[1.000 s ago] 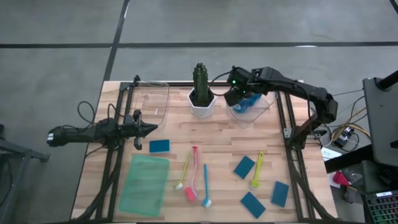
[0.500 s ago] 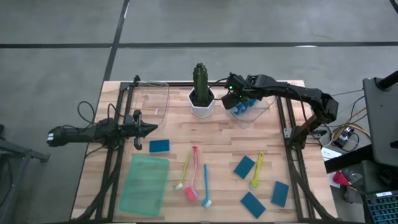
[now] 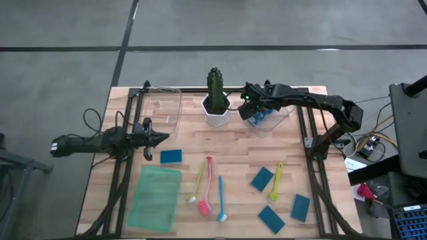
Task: Pick & Place Kitchen Sink Supplies
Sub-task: Put the dishwashing liquid bottle into the right transparent bin, then put the left green dish brush into the left transparent bin
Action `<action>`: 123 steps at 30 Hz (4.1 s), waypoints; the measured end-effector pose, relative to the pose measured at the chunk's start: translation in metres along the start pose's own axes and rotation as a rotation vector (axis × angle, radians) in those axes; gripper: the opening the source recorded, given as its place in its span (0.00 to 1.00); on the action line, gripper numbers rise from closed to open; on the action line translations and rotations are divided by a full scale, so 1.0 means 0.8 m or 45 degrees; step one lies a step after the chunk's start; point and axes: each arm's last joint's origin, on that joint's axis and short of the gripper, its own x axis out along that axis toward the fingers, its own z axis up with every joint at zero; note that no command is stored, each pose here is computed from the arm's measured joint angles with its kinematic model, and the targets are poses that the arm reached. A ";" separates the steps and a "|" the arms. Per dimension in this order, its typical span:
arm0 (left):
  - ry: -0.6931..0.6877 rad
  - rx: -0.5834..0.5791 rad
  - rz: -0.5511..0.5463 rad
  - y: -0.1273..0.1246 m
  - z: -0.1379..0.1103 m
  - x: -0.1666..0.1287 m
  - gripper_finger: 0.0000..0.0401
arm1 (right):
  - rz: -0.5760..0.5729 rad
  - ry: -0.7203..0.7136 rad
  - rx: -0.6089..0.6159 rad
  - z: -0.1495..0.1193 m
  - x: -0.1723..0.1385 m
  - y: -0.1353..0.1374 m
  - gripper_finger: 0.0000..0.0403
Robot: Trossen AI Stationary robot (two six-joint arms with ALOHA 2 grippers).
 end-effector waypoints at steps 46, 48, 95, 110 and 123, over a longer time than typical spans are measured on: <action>-0.149 -0.276 -0.048 -0.003 0.015 -0.001 0.00 | 0.927 -0.469 -0.227 -0.018 -0.264 0.111 0.56; -0.277 -0.487 -0.102 -0.005 0.027 -0.003 0.00 | 0.917 -0.417 -0.203 -0.025 -0.260 0.116 0.55; 0.761 -1.215 0.398 -0.110 0.161 0.162 0.61 | 1.120 -0.573 -0.873 -0.063 -0.299 0.082 0.03; 1.160 -0.991 0.679 -0.175 0.101 0.257 0.61 | 1.223 -0.710 -0.875 -0.095 -0.293 -0.007 0.02; 1.420 -0.898 0.922 -0.186 0.046 0.295 0.61 | 1.273 -0.778 -0.825 -0.108 -0.294 -0.047 0.02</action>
